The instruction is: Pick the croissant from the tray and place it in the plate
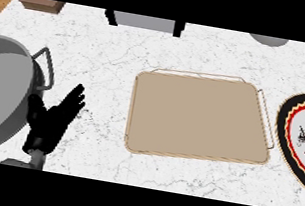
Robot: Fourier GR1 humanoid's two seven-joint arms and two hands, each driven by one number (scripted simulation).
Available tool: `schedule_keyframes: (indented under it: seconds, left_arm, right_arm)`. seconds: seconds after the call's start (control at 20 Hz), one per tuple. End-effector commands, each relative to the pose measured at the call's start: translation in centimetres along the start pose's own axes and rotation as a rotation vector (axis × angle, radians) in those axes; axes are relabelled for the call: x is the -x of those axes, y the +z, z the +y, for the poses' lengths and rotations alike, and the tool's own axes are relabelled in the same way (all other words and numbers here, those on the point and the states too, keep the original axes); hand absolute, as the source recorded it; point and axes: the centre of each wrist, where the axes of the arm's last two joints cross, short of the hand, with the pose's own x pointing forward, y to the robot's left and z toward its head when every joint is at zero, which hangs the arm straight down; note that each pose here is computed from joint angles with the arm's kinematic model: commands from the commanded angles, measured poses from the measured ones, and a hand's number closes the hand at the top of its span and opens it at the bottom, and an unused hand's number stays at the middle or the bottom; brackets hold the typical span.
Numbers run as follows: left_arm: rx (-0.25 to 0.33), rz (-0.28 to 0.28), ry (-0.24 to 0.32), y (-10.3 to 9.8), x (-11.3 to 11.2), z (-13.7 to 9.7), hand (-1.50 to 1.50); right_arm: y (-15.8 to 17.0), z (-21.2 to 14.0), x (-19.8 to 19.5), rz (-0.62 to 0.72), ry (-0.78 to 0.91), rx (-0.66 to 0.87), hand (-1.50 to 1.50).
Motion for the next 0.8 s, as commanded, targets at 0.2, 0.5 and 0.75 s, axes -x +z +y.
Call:
schedule_keyframes:
  seconds: [0.2, 0.5, 0.75]
  left_arm:
    - [0.018, 0.023, 0.011, 0.2, 0.2, -0.8, 0.0]
    - [0.004, 0.003, -0.016, -0.5, -0.7, 0.9, 0.0]
    - [-0.006, 0.022, 0.014, 0.4, 0.6, 1.3, 0.0]
  right_arm:
    - [1.1, 0.8, 4.6, 0.284, -0.104, 0.078, 1.5]
    - [3.7, 3.9, 7.8, 0.499, 0.088, -0.258, -1.5]
    - [0.5, 5.6, 9.6, 0.451, -0.054, -0.228, -1.5]
